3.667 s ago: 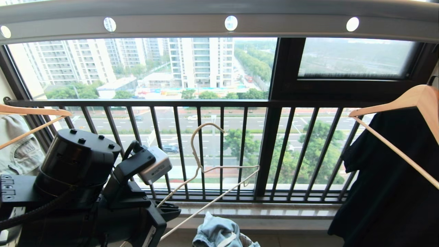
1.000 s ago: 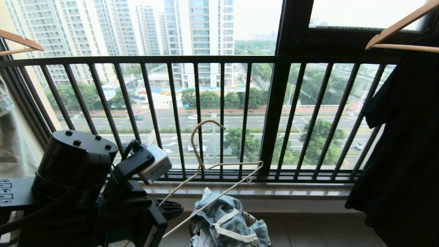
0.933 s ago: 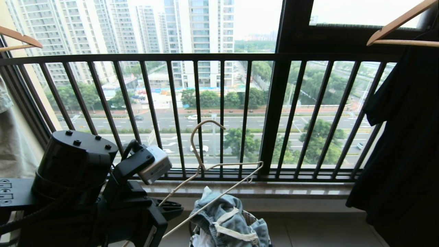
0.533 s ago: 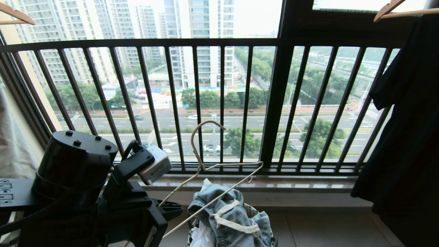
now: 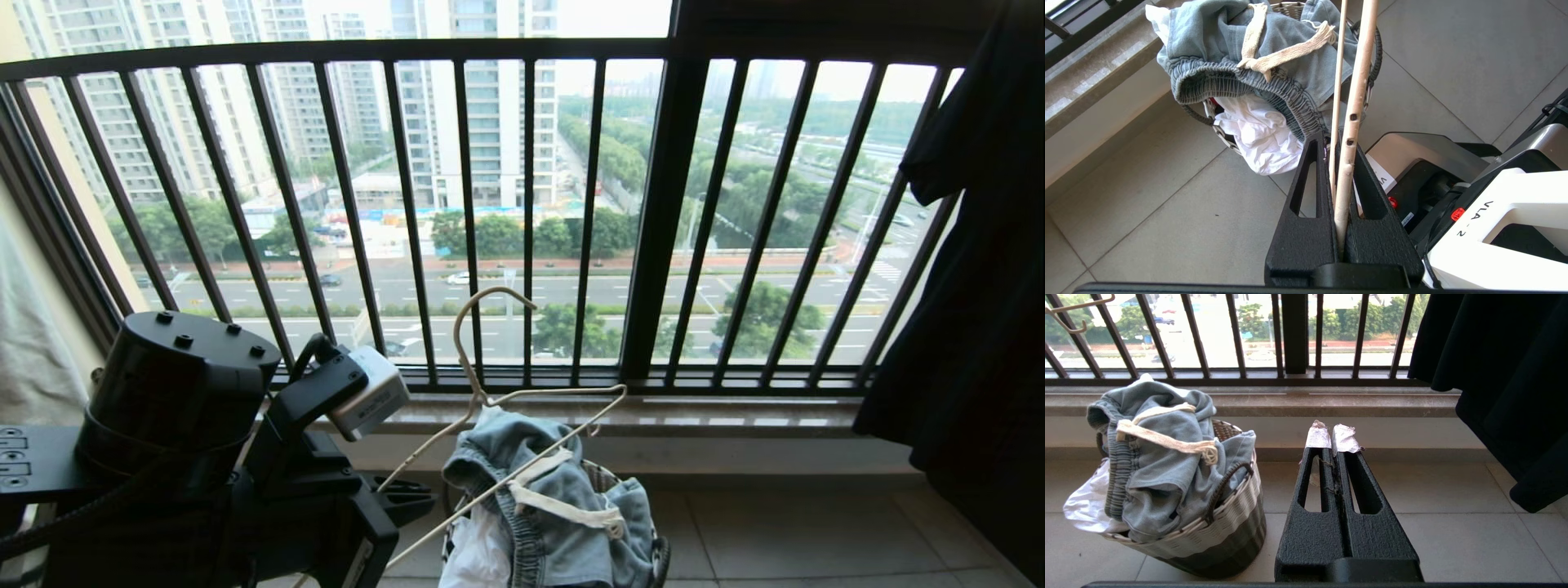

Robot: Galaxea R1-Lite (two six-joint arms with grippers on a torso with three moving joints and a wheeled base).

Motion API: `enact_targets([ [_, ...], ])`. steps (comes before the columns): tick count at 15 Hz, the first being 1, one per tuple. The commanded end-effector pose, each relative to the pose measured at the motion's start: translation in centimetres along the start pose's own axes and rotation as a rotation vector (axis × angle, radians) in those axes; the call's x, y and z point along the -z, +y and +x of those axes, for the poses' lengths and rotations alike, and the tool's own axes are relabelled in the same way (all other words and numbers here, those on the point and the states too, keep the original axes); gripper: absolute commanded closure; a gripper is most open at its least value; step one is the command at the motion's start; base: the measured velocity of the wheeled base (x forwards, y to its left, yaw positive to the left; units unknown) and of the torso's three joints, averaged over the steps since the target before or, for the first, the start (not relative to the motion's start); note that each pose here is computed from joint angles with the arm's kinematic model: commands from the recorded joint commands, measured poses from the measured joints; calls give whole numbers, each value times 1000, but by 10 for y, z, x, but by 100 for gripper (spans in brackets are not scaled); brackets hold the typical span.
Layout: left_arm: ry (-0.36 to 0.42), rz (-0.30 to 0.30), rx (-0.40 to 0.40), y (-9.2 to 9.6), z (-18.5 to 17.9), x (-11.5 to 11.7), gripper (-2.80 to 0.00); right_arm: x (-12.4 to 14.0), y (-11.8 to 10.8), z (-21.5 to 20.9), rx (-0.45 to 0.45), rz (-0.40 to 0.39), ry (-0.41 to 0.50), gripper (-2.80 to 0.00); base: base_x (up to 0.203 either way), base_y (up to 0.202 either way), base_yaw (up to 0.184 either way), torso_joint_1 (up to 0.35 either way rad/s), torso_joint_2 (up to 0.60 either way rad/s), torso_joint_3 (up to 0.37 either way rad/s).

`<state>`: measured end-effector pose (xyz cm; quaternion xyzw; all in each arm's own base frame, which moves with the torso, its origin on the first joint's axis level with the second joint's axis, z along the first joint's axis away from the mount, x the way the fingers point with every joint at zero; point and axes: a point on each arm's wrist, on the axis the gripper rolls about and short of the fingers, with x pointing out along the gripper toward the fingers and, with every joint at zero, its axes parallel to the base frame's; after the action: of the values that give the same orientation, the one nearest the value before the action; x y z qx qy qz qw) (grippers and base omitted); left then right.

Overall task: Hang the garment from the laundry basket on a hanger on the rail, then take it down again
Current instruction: Pick up clothes from the basket

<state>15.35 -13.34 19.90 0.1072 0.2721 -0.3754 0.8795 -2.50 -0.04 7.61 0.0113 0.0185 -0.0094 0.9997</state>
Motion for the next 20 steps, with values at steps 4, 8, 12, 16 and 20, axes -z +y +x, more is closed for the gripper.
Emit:
enact_targets([
  [4, 1, 0, 0, 0, 0, 0, 0, 0, 0, 0, 0, 0, 0, 0, 0, 0, 0, -73, 446, 364],
  [8, 0, 1, 0, 0, 0, 0, 0, 0, 0, 0, 0, 0, -2, 0, 0, 0, 0, -20, 207, 182],
  [12, -1, 1, 0, 0, 0, 0, 0, 0, 0, 0, 0, 0, -1, 0, 0, 0, 0, 0, 15, 18],
  [16, -1, -1, 0, 0, 0, 0, 0, 0, 0, 0, 0, 0, 0, 0, 0, 0, 0, 0, 0, 0],
  [20, -1, 0, 0, 0, 0, 0, 0, 0, 0, 0, 0, 0, 0, 0, 0, 0, 0, 0, 0, 0],
])
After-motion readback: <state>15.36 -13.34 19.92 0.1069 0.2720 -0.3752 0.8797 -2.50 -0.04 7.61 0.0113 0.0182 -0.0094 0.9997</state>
